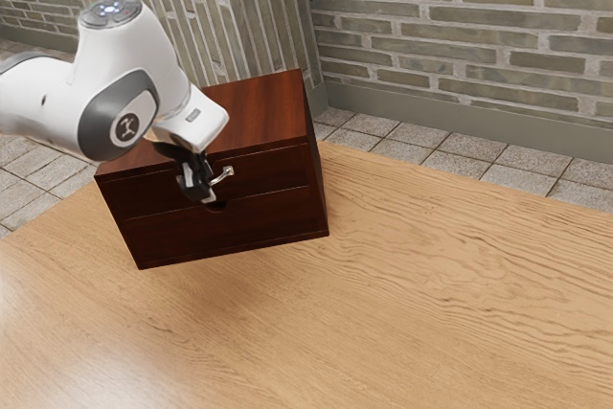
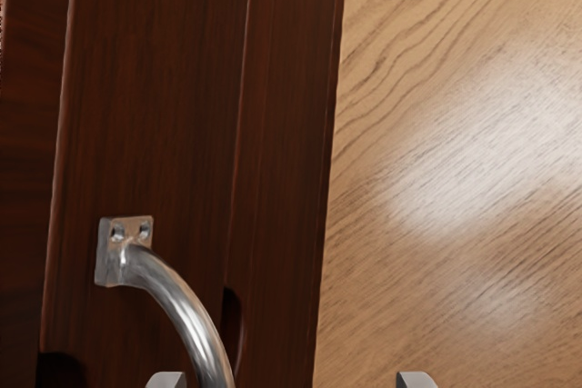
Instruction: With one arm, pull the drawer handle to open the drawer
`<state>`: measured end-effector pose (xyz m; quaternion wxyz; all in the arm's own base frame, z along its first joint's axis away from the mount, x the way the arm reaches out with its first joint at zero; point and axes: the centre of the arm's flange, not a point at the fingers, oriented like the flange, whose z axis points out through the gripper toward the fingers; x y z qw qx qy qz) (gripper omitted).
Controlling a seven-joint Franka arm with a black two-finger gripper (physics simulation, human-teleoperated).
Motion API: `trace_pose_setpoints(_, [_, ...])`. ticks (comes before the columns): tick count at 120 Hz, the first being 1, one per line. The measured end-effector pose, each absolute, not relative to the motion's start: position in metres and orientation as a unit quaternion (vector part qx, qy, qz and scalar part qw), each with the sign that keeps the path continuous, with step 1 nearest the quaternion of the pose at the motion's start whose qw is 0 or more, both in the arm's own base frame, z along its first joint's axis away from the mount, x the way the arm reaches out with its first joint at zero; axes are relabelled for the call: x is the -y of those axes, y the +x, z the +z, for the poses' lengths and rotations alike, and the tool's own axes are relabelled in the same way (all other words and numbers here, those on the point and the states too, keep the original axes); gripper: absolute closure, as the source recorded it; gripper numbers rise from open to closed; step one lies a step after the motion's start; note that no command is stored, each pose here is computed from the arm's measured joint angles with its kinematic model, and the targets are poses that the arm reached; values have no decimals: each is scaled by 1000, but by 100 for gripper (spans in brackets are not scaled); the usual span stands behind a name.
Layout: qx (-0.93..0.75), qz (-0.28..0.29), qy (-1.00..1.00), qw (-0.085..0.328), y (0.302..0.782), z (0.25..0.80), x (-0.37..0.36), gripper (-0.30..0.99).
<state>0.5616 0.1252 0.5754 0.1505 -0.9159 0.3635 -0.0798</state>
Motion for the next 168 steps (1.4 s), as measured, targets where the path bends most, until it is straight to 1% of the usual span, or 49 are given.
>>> trace_pose_setpoints(48, [-358,-80,-918,150,568,565,-136,50])
trace_pose_setpoints(81, [-358,-79,-918,151,564,563,-139,62])
trace_pose_setpoints(122, [-369,-71,-915,144,537,558,-127,67])
trace_pose_setpoints(141, [-377,-75,-912,144,522,565,-117,71])
trace_pose_setpoints(168, [-382,-76,-910,143,515,564,-110,74])
